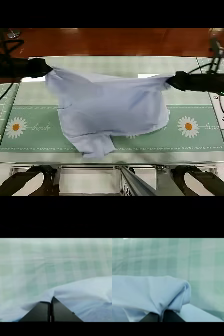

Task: Fold the shirts.

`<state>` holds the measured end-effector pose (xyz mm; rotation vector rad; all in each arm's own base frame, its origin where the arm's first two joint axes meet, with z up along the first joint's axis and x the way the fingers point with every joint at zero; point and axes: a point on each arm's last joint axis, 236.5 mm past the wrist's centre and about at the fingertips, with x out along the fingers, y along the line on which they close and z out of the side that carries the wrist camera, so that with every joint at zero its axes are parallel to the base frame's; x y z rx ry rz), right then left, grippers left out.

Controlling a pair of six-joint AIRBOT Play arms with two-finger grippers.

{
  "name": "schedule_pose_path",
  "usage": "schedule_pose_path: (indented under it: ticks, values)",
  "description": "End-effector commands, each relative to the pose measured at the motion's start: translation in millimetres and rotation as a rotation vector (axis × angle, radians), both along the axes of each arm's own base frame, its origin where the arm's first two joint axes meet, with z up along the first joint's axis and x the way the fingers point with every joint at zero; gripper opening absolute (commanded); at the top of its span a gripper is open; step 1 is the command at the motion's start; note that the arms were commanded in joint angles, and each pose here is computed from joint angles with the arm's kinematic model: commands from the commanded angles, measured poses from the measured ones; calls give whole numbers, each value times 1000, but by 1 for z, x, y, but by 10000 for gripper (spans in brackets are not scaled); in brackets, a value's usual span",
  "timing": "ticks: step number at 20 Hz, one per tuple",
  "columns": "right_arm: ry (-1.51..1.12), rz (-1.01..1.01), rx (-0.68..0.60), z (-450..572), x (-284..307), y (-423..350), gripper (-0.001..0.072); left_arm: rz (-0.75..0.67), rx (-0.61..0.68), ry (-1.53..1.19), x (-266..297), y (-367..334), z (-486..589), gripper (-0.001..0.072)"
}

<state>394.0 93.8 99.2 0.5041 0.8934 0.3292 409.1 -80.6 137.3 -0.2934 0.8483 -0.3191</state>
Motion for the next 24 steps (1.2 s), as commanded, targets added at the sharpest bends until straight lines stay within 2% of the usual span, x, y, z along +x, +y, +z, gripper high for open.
schedule_pose_path:
  ticks: [1,2,3,4,6,7,8,10,12,14,17,20,24]
  values:
    - [70,-87,148,-62,76,4,48,57,-108,87,30,-9,-48,30]
    - [105,-86,190,-72,91,6,275,56,-138,109,32,-15,-54,171]
    - [146,-72,244,-77,101,6,631,55,-147,129,31,-16,-58,617]
    - [180,-43,295,-74,105,2,630,53,-134,148,28,-11,-60,702]
    - [232,15,332,-58,95,-32,629,66,-52,247,9,23,-68,701]
    - [268,20,295,-57,77,-63,628,91,-13,328,-10,48,-79,701]
    - [337,11,196,-68,48,-100,628,111,7,419,-33,68,-93,700]
    - [445,-103,22,-97,-10,-160,628,161,-62,585,-84,82,-127,699]
    - [410,-274,69,-117,-45,-172,628,197,-201,667,-124,61,-157,699]
    - [320,-347,160,-126,-71,-152,627,206,-290,721,-158,36,-183,699]
    - [262,-417,233,-133,-90,-128,626,234,-437,749,-178,2,-208,699]
    - [281,-389,243,-136,-98,-119,622,284,-476,757,-185,-14,-230,699]
    - [295,-372,253,-136,-102,-114,622,280,-452,712,-176,-31,-240,690]
